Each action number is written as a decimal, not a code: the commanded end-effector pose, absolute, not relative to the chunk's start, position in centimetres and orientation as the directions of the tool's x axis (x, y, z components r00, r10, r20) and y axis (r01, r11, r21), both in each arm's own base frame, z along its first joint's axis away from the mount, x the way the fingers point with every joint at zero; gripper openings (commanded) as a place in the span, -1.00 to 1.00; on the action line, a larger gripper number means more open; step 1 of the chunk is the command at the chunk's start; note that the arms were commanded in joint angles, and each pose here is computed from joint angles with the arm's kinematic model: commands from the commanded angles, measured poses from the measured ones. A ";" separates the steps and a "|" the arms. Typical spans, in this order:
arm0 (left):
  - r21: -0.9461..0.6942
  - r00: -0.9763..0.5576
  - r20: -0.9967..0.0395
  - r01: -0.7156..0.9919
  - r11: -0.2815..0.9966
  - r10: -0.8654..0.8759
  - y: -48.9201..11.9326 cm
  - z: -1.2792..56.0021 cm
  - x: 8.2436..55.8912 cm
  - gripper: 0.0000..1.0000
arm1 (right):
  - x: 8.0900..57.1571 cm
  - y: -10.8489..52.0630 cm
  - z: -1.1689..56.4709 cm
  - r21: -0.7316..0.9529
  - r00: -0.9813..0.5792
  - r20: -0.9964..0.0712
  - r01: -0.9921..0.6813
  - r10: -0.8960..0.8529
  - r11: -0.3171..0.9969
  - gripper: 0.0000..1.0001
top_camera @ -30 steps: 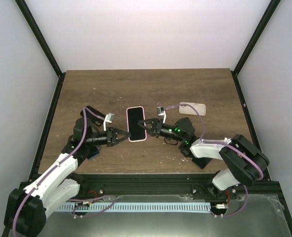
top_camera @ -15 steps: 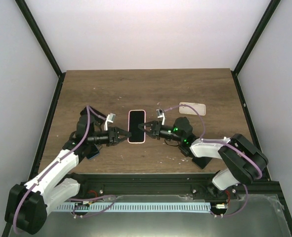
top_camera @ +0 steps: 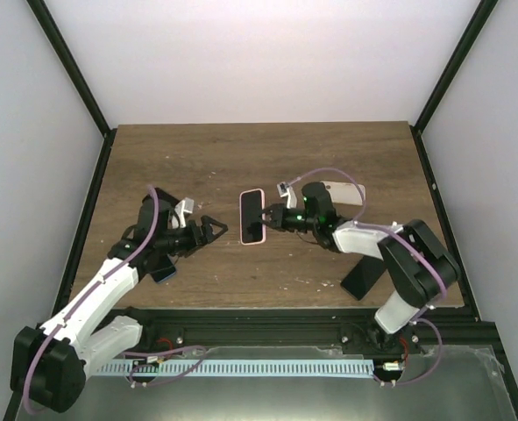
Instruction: Put the phone into the phone case
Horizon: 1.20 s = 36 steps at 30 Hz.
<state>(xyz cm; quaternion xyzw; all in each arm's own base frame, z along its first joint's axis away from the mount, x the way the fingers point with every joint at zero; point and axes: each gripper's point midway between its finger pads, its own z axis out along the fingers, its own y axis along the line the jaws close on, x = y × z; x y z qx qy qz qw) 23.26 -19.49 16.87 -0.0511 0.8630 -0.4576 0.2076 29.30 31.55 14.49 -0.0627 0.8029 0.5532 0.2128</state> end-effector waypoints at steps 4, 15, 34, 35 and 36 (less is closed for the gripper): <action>-0.596 -0.821 -0.311 -0.225 0.771 -0.479 -11.8 11.2 24.9 1.00 | 33.9 31.5 11.8 0.821 -0.901 -0.432 -0.380 0.029 0.425 -0.64; -0.639 -0.780 -0.304 -0.258 0.724 -0.546 -10.3 11.4 25.7 1.00 | 37.2 29.8 7.2 0.822 -0.937 -0.350 -0.297 0.019 0.486 -0.30; -0.660 -0.837 -0.394 -0.031 0.751 -0.380 -12.6 16.2 26.6 1.00 | 33.2 22.0 11.9 0.622 -0.881 -0.454 -0.209 0.131 0.755 1.00; -0.659 -0.837 -0.404 -0.015 0.752 -0.370 -12.7 16.6 26.6 1.00 | 32.8 21.3 12.4 0.611 -0.875 -0.461 -0.192 0.148 0.768 1.00; -0.654 -0.836 -0.415 0.000 0.757 -0.359 -12.7 16.9 26.6 1.00 | 32.6 20.5 12.8 0.600 -0.868 -0.463 -0.158 0.179 0.784 1.00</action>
